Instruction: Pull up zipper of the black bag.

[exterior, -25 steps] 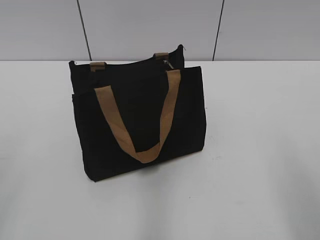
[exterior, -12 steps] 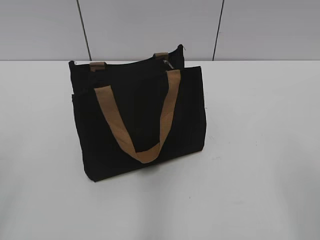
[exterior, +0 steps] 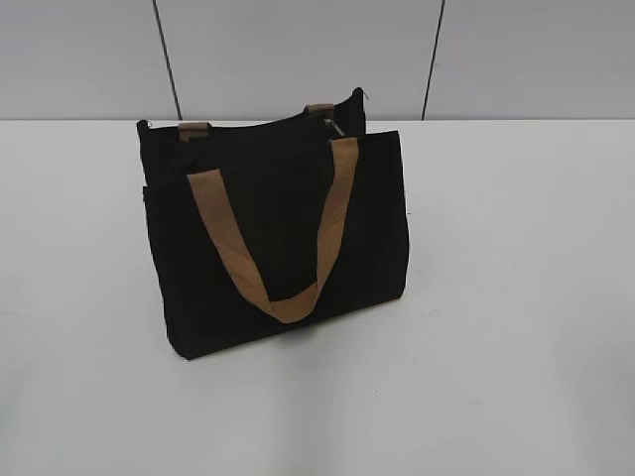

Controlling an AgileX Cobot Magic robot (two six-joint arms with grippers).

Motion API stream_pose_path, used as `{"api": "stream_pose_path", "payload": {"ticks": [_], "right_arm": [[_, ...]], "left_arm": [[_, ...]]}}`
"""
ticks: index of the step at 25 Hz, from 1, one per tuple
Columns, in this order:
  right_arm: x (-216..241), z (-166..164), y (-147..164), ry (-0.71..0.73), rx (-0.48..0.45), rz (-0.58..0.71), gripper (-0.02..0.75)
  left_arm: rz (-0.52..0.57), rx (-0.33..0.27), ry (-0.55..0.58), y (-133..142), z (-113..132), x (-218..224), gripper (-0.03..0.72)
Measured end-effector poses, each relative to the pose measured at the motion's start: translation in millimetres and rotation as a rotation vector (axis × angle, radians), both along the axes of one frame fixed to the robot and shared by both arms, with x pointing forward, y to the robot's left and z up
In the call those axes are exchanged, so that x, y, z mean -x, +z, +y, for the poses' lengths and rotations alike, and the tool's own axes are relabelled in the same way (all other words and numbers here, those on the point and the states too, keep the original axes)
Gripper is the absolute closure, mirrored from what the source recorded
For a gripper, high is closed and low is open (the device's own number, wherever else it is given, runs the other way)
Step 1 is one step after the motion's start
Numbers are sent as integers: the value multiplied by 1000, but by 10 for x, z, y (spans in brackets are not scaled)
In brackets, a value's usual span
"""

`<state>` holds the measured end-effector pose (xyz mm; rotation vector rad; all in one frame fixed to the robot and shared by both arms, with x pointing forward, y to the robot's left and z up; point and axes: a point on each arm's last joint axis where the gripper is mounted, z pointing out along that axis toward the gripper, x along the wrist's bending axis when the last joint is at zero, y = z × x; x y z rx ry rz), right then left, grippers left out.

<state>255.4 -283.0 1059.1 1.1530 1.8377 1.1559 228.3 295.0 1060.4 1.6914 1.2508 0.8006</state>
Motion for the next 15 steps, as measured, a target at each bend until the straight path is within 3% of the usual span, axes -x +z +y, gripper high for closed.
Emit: {"api": "stream_pose_path", "payload": {"ticks": [8,15], "right_arm": [[64,-18,-12,-11,-36,-77,295],[154,-34,27,1,-4,-14,295]], "left_arm": [[-2,0,0,-1,1,6,262],[-2,0,0,-1,1,6,274]]}}
